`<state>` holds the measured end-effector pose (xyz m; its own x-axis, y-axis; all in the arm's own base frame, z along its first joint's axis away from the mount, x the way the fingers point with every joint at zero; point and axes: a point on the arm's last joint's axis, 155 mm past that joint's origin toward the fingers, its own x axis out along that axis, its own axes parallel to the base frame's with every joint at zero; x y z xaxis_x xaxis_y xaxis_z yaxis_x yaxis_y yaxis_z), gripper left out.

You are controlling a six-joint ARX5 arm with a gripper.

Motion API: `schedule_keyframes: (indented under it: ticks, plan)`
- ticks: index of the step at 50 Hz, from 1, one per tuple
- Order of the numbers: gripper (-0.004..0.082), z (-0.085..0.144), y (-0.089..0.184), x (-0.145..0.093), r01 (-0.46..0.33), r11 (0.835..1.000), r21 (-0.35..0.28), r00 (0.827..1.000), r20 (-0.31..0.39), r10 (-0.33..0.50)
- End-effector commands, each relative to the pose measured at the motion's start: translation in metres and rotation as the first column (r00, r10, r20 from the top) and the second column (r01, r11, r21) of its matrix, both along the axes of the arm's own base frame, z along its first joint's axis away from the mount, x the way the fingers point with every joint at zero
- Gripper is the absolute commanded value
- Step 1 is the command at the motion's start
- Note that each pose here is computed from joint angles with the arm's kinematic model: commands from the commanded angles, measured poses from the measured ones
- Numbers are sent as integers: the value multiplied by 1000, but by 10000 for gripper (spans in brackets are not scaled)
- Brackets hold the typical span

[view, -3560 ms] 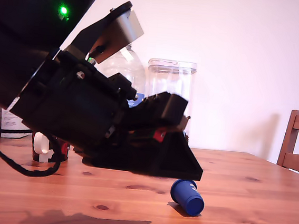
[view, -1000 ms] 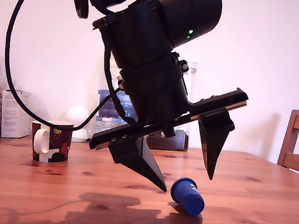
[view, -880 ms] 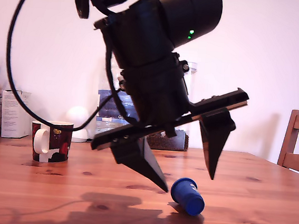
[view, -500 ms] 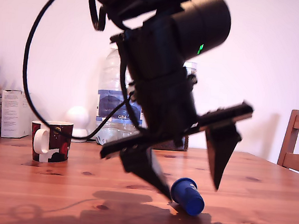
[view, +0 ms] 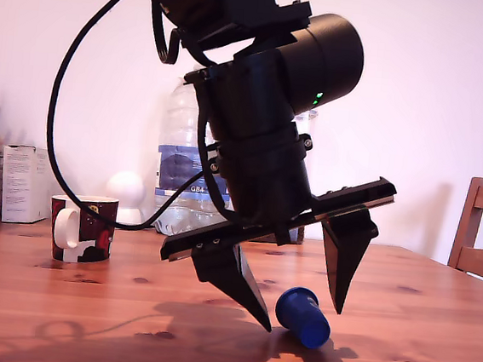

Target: Pick up the coffee capsules from the table one by one and drop them inside the nearest coffee cup

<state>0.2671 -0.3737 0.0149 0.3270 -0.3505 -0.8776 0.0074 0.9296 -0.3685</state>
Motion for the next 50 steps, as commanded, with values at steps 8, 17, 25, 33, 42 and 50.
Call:
schedule_keyframes:
  ticks: [8,17,25,33,42,50]
  plan:
    - [515,-25,3,-6,6,999,36,999,-50,-4]
    - [440,-28,3,-7,16,999,42,998,-55,-14]
    - [312,-28,3,-6,16,999,42,998,-55,-14]
    - [300,-28,4,-7,32,998,49,998,-51,-30]
    - [206,-28,4,-7,55,997,57,998,-43,-53]
    - [108,-28,3,-6,62,996,57,997,-39,-60]
